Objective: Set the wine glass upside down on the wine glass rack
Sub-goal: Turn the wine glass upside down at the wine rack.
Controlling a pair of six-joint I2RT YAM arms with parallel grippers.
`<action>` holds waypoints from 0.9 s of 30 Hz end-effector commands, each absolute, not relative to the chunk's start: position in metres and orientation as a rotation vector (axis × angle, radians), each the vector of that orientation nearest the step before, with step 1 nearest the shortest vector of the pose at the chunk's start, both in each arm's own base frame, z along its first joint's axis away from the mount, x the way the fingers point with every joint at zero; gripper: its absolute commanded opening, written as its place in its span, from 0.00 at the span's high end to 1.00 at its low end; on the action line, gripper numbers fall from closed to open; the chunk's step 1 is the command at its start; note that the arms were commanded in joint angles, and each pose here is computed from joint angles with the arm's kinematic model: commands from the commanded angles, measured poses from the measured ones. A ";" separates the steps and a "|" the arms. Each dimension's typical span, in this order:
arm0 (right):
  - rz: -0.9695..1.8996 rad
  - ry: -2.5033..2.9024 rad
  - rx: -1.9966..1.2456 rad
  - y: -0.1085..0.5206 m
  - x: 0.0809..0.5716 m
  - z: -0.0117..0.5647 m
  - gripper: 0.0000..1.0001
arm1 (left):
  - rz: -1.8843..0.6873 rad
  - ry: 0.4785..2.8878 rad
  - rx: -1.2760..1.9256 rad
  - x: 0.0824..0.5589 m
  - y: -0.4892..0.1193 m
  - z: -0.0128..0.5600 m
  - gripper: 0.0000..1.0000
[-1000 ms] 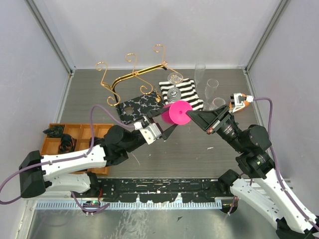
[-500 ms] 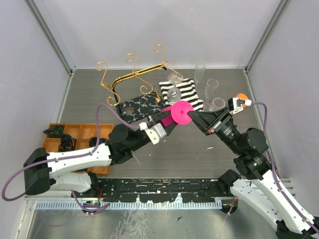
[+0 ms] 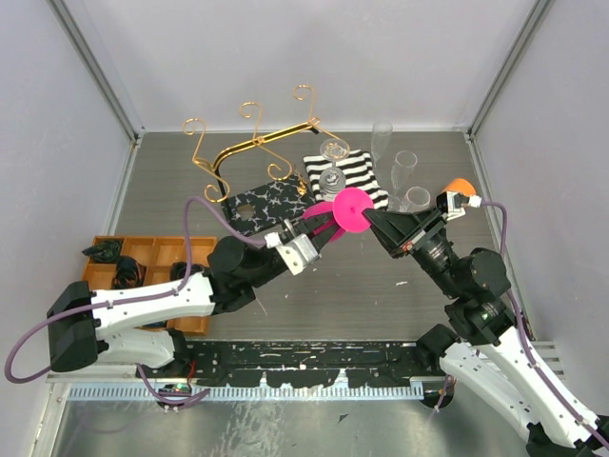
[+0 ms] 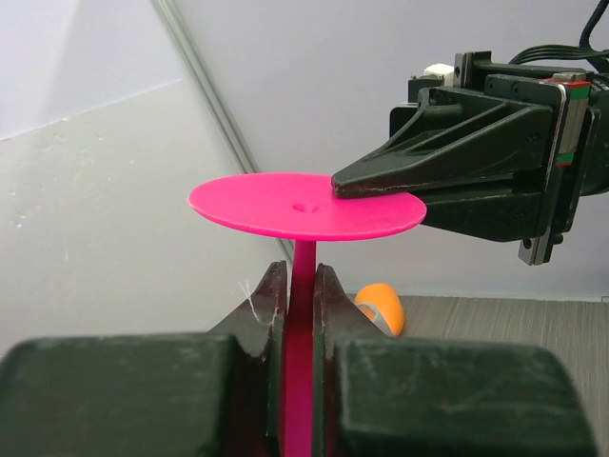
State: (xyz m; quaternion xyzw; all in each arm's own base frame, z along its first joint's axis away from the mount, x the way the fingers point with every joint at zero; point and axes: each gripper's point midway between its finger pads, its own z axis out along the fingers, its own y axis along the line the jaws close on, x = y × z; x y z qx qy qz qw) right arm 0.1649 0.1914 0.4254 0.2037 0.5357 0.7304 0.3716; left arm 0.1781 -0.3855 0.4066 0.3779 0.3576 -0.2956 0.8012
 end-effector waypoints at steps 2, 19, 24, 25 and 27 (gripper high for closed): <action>1.982 1.208 0.482 0.178 0.147 0.463 0.99 | -0.595 0.782 0.790 0.186 -0.384 0.408 1.00; 1.750 1.287 0.441 0.175 0.160 0.437 0.43 | -0.559 0.918 0.762 0.192 -0.356 0.387 1.00; 1.576 1.359 0.434 0.169 0.170 0.415 0.42 | -0.531 0.999 0.710 0.193 -0.322 0.376 1.00; 1.545 1.368 0.434 0.167 0.172 0.411 0.42 | -0.516 1.029 0.698 0.195 -0.314 0.369 1.00; 1.485 1.380 0.439 0.162 0.175 0.403 0.41 | -0.482 1.081 0.689 0.196 -0.297 0.357 1.00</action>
